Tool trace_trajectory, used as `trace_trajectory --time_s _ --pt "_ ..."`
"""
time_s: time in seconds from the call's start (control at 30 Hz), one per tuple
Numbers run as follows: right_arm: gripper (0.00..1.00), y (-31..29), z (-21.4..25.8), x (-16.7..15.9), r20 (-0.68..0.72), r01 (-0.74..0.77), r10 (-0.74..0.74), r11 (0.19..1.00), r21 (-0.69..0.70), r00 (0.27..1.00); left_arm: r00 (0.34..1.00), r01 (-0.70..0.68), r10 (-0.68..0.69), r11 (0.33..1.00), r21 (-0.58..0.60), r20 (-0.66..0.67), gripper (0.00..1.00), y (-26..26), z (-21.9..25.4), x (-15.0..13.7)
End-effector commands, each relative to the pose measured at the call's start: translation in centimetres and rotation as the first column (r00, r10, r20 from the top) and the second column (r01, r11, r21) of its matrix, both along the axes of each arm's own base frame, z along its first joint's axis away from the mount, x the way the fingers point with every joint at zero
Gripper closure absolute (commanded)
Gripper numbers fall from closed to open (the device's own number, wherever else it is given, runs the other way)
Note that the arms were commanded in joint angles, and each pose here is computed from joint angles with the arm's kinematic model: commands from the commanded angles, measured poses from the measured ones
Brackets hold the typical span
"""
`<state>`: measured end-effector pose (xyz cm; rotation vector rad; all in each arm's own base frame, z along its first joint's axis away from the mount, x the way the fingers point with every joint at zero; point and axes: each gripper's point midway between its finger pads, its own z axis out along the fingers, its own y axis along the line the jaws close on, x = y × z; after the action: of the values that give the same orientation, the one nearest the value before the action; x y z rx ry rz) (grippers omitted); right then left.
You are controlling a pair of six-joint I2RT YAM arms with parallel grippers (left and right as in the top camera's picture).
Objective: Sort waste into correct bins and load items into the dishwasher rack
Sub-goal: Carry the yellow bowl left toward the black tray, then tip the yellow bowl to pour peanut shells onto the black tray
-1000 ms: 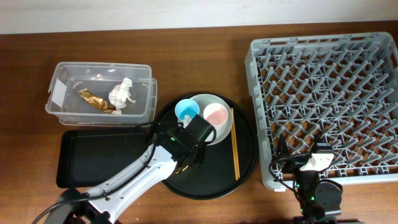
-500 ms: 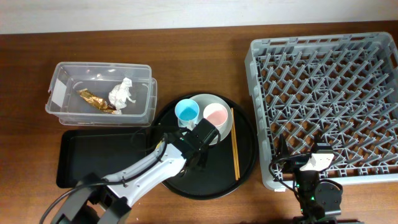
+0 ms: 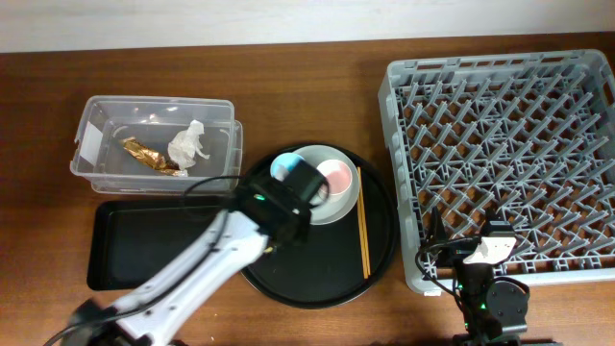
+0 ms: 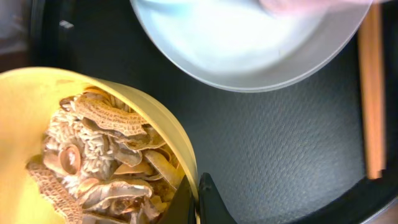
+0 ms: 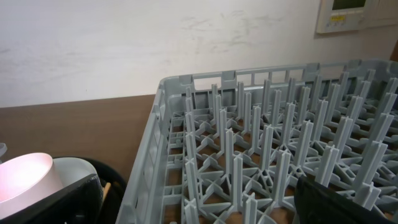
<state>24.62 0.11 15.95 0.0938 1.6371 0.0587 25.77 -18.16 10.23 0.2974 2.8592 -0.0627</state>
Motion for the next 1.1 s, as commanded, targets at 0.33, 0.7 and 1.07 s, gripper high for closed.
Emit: trace_trajectory --time_s 0.33,0.7,1.07 --pt "0.01 -0.1 -0.3 0.0 -0.007 0.005 -0.005 1.0 -0.004 1.0 0.954 -0.275 0.276 0.668 -0.691 -0.113 1.0 15.2 3.2 2.6" --pt "0.02 -0.1 -0.3 0.0 -0.007 0.005 -0.005 1.0 -0.004 1.0 0.873 -0.16 0.488 0.271 -0.949 -0.008 1.0 20.8 5.9 2.2" --pt "0.01 -0.1 -0.3 0.0 -0.007 0.005 -0.005 1.0 -0.004 1.0 0.82 0.008 0.567 0.134 -0.991 0.083 1.0 23.9 9.9 1.7"
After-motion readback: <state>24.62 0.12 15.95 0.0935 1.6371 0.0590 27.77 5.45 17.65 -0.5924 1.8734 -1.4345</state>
